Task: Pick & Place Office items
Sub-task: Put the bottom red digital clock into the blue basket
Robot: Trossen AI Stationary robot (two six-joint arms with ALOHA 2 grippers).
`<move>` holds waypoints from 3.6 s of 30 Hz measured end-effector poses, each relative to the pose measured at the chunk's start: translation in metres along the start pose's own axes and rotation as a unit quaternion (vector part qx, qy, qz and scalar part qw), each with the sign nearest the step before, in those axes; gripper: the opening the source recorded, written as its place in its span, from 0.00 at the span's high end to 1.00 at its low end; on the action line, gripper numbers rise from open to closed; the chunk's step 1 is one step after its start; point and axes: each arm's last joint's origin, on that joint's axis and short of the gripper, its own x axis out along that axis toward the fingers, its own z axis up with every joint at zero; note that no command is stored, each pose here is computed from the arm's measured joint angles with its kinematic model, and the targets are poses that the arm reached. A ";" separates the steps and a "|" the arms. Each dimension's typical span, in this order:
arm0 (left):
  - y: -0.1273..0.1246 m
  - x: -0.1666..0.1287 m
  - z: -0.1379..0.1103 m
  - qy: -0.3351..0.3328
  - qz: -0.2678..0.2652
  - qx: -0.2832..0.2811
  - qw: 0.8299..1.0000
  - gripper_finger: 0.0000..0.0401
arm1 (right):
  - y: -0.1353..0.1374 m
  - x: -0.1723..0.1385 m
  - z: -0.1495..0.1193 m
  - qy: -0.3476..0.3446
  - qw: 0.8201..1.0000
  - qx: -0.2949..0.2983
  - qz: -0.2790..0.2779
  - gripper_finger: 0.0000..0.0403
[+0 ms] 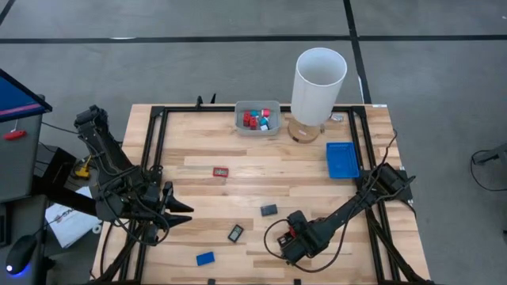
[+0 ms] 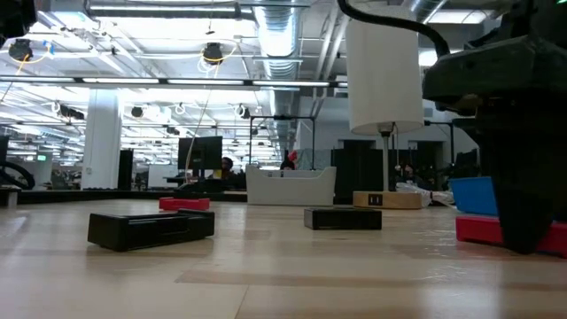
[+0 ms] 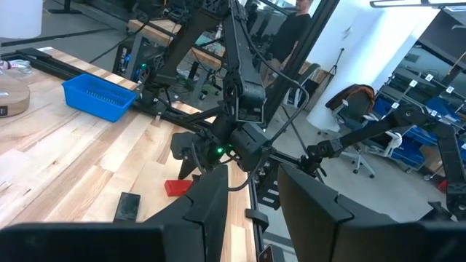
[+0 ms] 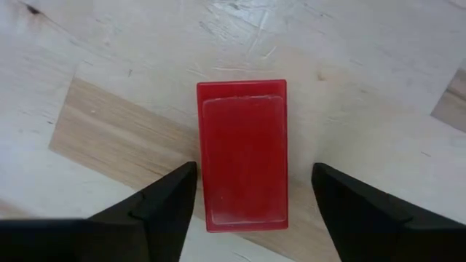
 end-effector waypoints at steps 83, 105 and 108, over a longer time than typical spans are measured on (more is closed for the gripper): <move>0.004 0.002 0.003 -0.029 0.044 -0.016 0.998 0.71 | -0.242 -0.080 0.159 -0.169 0.947 0.263 -0.075 0.58; 0.005 0.004 0.004 -0.034 0.049 -0.018 0.998 0.71 | -0.259 -0.056 0.194 -0.156 0.938 0.295 -0.094 0.58; 0.005 0.004 0.004 -0.034 0.049 -0.019 0.998 0.71 | -0.262 -0.056 0.197 -0.150 0.939 0.295 -0.100 0.58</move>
